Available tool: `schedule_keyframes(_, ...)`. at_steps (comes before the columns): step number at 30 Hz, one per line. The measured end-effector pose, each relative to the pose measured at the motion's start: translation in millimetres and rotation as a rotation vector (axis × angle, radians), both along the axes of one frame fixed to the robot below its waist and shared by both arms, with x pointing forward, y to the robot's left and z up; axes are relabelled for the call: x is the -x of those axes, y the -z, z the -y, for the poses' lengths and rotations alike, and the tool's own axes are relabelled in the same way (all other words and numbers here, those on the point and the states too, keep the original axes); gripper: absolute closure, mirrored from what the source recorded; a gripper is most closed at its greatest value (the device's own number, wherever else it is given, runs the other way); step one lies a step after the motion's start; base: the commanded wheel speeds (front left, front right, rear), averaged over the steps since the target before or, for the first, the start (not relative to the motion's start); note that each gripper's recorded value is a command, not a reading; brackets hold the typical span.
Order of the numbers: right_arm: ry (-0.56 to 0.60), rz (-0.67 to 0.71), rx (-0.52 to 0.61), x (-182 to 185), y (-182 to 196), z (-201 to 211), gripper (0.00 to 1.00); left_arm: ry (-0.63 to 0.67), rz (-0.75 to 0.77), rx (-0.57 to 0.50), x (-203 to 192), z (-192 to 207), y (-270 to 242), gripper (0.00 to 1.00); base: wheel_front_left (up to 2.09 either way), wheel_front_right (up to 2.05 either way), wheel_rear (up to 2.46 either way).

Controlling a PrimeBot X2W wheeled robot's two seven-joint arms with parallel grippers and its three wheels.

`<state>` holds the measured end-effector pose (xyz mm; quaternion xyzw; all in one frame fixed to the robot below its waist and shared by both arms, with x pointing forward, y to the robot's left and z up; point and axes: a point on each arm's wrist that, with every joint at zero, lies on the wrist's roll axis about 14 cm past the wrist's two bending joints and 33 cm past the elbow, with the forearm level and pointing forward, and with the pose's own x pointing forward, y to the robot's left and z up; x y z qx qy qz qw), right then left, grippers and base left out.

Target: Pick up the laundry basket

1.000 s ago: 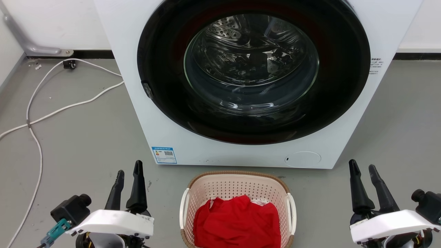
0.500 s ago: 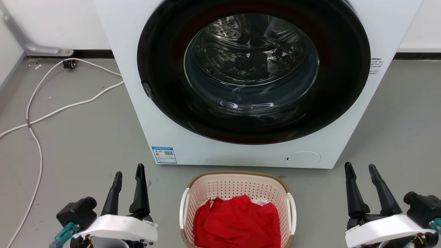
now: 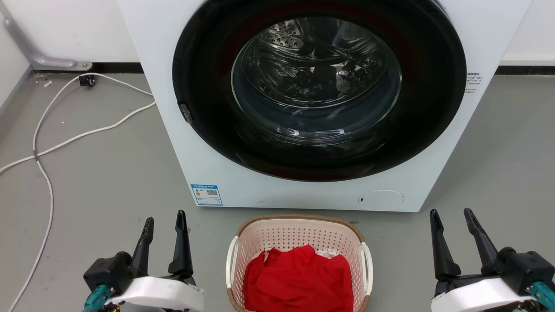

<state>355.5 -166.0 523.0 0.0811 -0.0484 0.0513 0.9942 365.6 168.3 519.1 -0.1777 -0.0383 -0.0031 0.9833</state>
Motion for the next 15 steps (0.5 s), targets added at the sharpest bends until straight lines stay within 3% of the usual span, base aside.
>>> schedule_keyframes(15,-0.01,0.02,0.129,3.5,0.7,-3.2,0.0,-0.005,0.025,-0.125,2.9,2.4,-1.9,0.0,0.0,0.0,0.0)
